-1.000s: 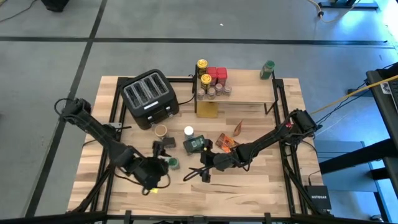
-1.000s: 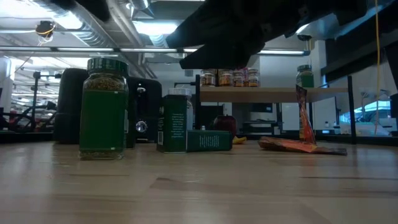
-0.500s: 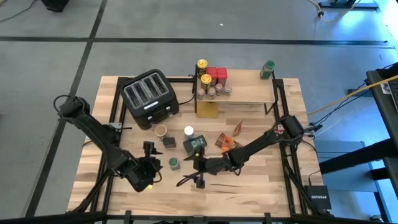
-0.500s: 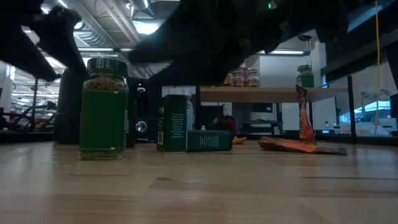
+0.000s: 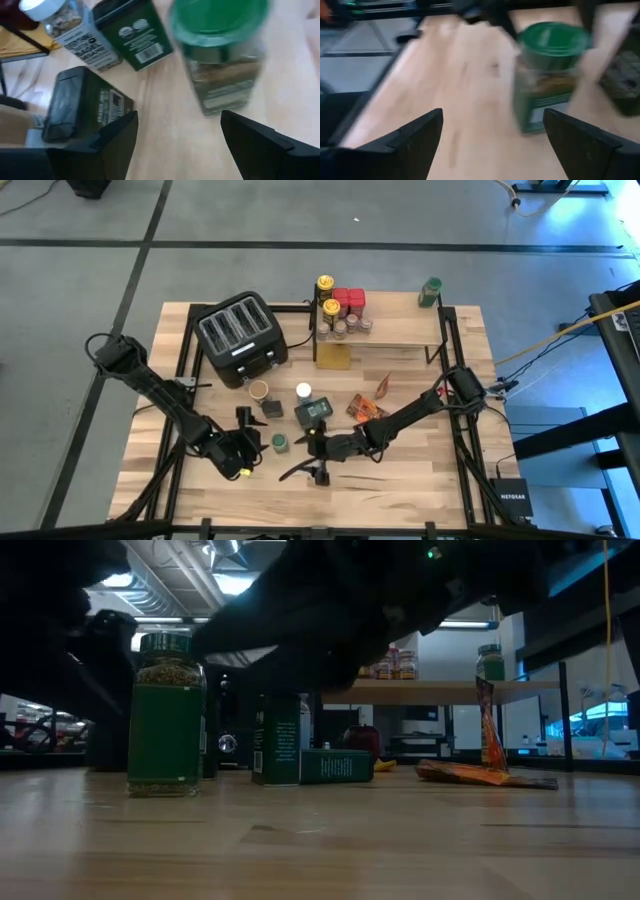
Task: Shelf spices
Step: Put the green seasoning bottle on the shelf
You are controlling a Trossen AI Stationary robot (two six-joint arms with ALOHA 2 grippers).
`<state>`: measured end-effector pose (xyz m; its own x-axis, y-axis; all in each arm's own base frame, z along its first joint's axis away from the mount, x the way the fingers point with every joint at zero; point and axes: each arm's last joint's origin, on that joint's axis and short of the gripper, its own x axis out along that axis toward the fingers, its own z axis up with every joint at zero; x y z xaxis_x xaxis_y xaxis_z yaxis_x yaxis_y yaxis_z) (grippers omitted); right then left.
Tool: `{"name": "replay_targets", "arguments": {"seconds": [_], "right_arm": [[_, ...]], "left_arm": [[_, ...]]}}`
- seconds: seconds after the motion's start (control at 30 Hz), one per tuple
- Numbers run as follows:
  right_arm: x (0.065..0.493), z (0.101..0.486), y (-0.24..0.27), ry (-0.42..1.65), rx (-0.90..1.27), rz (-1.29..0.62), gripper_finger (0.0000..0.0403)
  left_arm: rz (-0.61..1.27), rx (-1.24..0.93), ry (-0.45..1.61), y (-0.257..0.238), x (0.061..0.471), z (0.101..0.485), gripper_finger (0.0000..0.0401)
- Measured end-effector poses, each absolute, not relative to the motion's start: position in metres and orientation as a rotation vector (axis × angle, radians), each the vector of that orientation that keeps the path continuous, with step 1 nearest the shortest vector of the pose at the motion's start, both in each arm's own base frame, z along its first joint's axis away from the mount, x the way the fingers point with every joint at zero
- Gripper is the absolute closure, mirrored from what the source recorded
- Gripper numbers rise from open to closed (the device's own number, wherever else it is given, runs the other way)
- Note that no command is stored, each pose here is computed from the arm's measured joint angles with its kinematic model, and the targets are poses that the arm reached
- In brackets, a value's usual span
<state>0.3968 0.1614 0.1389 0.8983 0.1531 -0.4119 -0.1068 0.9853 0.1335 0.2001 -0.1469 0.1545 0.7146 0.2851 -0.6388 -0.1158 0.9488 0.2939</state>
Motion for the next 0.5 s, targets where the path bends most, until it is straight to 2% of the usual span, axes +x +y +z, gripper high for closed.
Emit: {"name": "replay_targets", "arguments": {"seconds": [0.27, 0.5], "right_arm": [[0.404, 0.116, 0.168, 0.367, 0.154, 0.198, 0.0052], [0.405, 0.117, 0.169, 0.362, 0.155, 0.194, 0.0052]], "left_arm": [[0.240, 0.264, 0.711, -0.138, 0.209, 0.154, 0.0122], [0.243, 0.302, 0.726, -0.135, 0.210, 0.154, 0.0122]]}}
